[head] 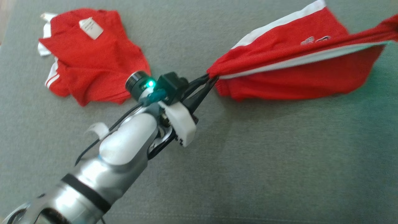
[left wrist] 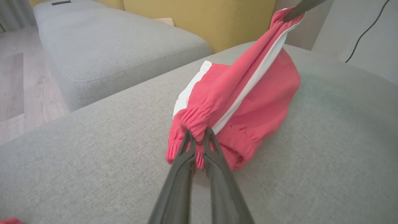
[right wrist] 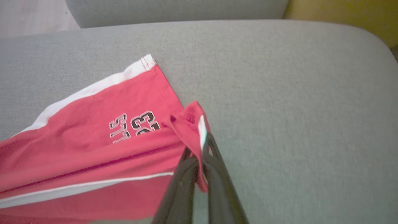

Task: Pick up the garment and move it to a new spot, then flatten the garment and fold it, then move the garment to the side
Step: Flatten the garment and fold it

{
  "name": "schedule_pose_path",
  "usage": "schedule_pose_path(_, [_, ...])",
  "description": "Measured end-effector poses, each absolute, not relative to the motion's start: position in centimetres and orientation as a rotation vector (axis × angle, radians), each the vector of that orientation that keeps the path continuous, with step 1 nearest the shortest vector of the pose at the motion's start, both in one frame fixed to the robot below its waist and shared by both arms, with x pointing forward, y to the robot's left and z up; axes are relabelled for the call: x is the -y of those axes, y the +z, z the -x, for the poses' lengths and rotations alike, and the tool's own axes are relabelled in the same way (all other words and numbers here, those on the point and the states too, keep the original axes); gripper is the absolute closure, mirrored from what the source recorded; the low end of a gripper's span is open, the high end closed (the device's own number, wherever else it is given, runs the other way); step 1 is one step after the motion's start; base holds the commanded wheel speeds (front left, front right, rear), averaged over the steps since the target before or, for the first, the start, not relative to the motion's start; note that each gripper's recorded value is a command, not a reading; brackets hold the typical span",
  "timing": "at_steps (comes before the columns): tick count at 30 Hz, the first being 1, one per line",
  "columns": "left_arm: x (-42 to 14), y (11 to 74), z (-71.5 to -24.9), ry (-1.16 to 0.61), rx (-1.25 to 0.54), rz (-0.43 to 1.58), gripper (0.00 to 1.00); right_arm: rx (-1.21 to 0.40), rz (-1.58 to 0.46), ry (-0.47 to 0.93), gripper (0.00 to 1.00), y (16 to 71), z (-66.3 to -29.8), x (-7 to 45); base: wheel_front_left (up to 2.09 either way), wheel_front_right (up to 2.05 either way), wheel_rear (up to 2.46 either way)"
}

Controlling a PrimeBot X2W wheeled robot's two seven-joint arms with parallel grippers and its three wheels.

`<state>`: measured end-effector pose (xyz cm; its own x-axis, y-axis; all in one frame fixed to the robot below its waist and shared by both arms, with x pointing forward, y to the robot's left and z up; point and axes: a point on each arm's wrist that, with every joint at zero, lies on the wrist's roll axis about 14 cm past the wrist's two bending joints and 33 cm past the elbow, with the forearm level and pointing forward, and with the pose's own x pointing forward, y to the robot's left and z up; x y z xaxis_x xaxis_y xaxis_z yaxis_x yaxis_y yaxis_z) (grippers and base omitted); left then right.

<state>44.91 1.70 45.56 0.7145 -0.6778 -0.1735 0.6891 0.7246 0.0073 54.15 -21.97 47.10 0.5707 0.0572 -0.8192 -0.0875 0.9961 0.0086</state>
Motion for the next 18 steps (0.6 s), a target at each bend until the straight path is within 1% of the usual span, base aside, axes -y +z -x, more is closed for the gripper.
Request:
schedule_pose_path(6, [-2.5, 44.1, -46.3, -0.728, -0.2, -0.081, 1.0, -0.995, 0.072, 0.117, 1.0, 45.4, -57.2, 19.6, 0.0, 0.0, 0.0])
schedule_pose_path(13, [-3.1, 42.4, -47.2, -0.707, -0.247, -0.083, 1.0, -1.026, 0.103, 0.149, 1.0, 42.8, -59.5, 17.4, 0.0, 0.0, 0.0])
schedule_pose_path(14, [-3.2, 42.3, -47.3, -0.703, -0.252, -0.077, 1.0, -1.022, 0.107, 0.153, 0.74, 42.6, -59.8, 17.1, 0.0, 0.0, 0.0])
schedule_pose_path(15, [-3.3, 42.2, -47.5, -0.697, -0.255, -0.073, 0.19, -0.999, 0.121, 0.158, 0.0, 42.5, -60.3, 16.8, 0.0, 0.0, 0.0])
schedule_pose_path(16, [-3.4, 42.2, -47.6, -0.693, -0.256, -0.07, 0.0, -0.978, 0.123, 0.16, 0.0, 42.4, -60.7, 16.5, 0.0, 0.0, 0.0])
schedule_pose_path(18, [-3.5, 42.1, -47.8, -0.688, -0.257, -0.07, 0.0, -0.944, 0.106, 0.173, 0.0, 42.4, -61.5, 15.7, 0.0, 0.0, 0.0])
